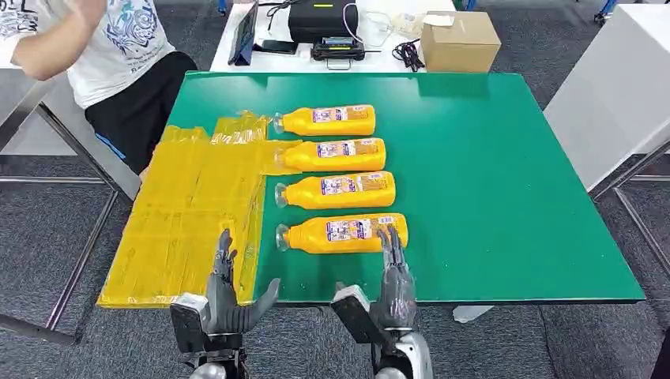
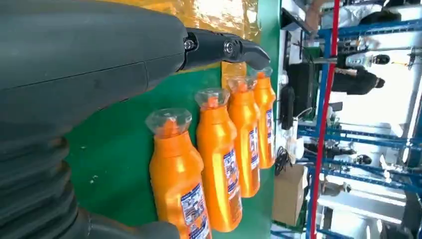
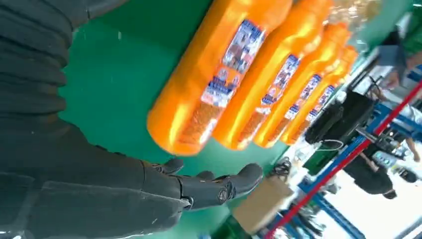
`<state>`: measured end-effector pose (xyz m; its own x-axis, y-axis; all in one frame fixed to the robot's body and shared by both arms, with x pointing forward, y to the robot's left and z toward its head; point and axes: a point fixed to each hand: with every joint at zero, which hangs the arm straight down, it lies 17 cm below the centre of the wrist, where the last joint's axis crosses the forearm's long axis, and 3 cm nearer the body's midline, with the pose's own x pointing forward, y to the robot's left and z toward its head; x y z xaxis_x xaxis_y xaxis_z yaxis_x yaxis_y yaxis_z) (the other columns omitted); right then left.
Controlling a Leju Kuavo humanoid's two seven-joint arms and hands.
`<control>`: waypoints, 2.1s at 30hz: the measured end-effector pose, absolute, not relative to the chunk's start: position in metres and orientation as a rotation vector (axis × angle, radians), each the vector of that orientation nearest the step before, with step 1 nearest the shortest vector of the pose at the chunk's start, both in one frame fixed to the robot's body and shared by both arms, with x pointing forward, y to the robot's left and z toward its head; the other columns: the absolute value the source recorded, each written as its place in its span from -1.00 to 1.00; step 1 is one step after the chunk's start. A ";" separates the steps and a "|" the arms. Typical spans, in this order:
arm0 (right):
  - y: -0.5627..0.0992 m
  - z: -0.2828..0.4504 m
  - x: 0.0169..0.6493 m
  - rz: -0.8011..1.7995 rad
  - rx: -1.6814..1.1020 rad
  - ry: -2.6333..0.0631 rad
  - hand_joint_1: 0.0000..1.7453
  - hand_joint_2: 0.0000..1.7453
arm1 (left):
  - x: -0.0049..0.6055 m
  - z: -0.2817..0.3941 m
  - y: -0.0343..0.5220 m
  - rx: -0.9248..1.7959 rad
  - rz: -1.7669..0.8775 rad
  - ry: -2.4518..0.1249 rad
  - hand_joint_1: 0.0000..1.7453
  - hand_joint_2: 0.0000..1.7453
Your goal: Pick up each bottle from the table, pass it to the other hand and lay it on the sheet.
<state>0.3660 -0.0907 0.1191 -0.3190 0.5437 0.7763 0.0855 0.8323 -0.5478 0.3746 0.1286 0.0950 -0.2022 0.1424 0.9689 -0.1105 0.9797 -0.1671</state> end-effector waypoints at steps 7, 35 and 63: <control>-0.116 0.131 0.409 0.653 -0.628 -1.808 -1.00 1.00 | 0.379 0.094 0.120 -0.051 0.186 -1.758 -1.00 1.00; -0.083 0.055 0.489 1.034 -0.233 -1.472 -1.00 1.00 | 0.391 0.089 0.103 -0.108 0.101 -1.746 -1.00 1.00; -0.091 0.015 0.494 1.482 -0.137 -1.131 -0.96 1.00 | 0.402 0.077 0.109 -0.115 0.147 -1.740 -1.00 1.00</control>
<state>0.4943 -0.0910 0.0149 -0.2870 0.8150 0.5033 -0.7002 0.1800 -0.6908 0.4015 0.1090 0.0765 -0.1729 0.1599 0.9719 -0.0058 0.9865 -0.1634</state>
